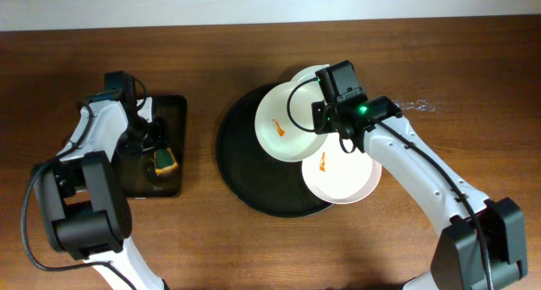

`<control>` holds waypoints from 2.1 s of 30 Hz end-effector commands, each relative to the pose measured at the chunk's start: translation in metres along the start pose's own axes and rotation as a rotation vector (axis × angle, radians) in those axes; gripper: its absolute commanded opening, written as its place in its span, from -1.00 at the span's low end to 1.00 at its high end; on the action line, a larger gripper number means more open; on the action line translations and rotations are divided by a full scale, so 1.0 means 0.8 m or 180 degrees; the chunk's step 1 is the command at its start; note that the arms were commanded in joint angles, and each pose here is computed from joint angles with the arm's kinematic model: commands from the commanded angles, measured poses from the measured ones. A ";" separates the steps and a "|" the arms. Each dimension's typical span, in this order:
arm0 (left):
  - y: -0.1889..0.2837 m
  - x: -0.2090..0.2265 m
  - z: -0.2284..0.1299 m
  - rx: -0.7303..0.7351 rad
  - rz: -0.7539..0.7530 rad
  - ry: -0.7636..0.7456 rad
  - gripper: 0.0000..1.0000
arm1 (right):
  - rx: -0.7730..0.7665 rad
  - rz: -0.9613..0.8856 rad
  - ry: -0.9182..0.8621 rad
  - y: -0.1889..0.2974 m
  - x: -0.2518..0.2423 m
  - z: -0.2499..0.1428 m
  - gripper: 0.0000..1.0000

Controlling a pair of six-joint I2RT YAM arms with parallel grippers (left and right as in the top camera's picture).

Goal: Clean dirty plates on tray and stack at the side

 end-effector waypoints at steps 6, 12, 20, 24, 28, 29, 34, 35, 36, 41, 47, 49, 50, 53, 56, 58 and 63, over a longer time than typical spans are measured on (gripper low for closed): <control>-0.003 -0.025 -0.056 0.0506 -0.0238 0.0170 0.02 | -0.0034 -0.0063 -0.0005 0.000 -0.004 0.004 -0.92; -0.011 -0.018 -0.030 0.0110 0.0029 0.0112 -0.99 | -0.0044 -0.0044 -0.0008 0.000 -0.003 0.005 -0.92; 0.112 -0.027 -0.003 -0.0237 0.0119 -0.0163 -0.99 | -0.0104 0.0120 -0.0024 0.001 0.007 0.012 -0.92; 0.111 -0.029 -0.006 -0.0191 0.0128 -0.0458 -1.00 | -0.0105 0.0121 -0.0026 0.001 0.007 0.012 -0.92; 0.117 -0.063 -0.021 -0.0090 -0.0370 -0.0612 -1.00 | -0.0113 0.0125 -0.0027 0.001 0.007 0.013 -0.92; 0.116 -0.035 -0.008 -0.0187 0.0273 -0.0629 -1.00 | -0.0125 0.0132 -0.0029 0.001 0.008 0.014 -0.92; 0.111 -0.047 -0.005 -0.0207 0.0214 -0.0562 -1.00 | -0.0104 0.0255 -0.0030 0.002 0.014 0.013 -0.92; 0.111 -0.056 -0.006 -0.0212 0.0083 -0.0734 -1.00 | -0.0094 0.0297 -0.0029 0.002 0.016 0.013 -0.92; 0.112 -0.080 -0.005 -0.0271 -0.0351 -0.0903 -1.00 | -0.0076 0.0341 -0.0034 0.002 0.019 0.012 -0.92; 0.123 -0.144 0.006 -0.0563 -0.1189 -0.1173 -1.00 | 0.0106 0.0061 -0.0419 -0.004 0.002 -0.008 -0.92; 0.120 -0.224 0.001 -0.0651 -0.1304 -0.1615 -1.00 | 0.0150 -0.0638 -0.0837 0.002 -0.031 -0.027 -0.92; 0.120 -0.250 0.000 -0.0714 -0.1362 -0.1643 -1.00 | 0.0118 -0.0775 -0.0807 0.007 -0.027 -0.033 -0.92; 0.121 -0.267 -0.002 -0.0736 -0.1401 -0.1682 -1.00 | 0.0058 -0.0875 -0.0817 0.011 -0.024 -0.035 -0.92; 0.119 -0.301 -0.011 -0.0747 -0.1475 -0.1810 -1.00 | -0.0214 -0.1013 -0.0947 0.025 -0.007 -0.031 -0.92; 0.110 -0.319 -0.016 -0.0695 -0.1517 -0.1829 -1.00 | -0.0264 -0.0931 -0.1013 0.029 0.009 -0.033 -0.92; 0.097 -0.323 -0.019 -0.0603 -0.1538 -0.1837 -1.00 | -0.0222 -0.0898 -0.1178 0.028 0.011 -0.037 -0.92; 0.065 -0.342 -0.020 -0.0399 -0.1982 -0.1840 -1.00 | -0.0080 -0.0764 -0.1191 0.026 0.018 -0.043 -0.92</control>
Point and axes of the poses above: each gripper's point midway between its finger pads, its own y axis back along the fingers, its own x axis along the line the jaws close on, z = x × y, the point moved 4 cm from there along y, back along the fingers, and after that the axes turned 7 degrees about -y, right-handed, at the moved point
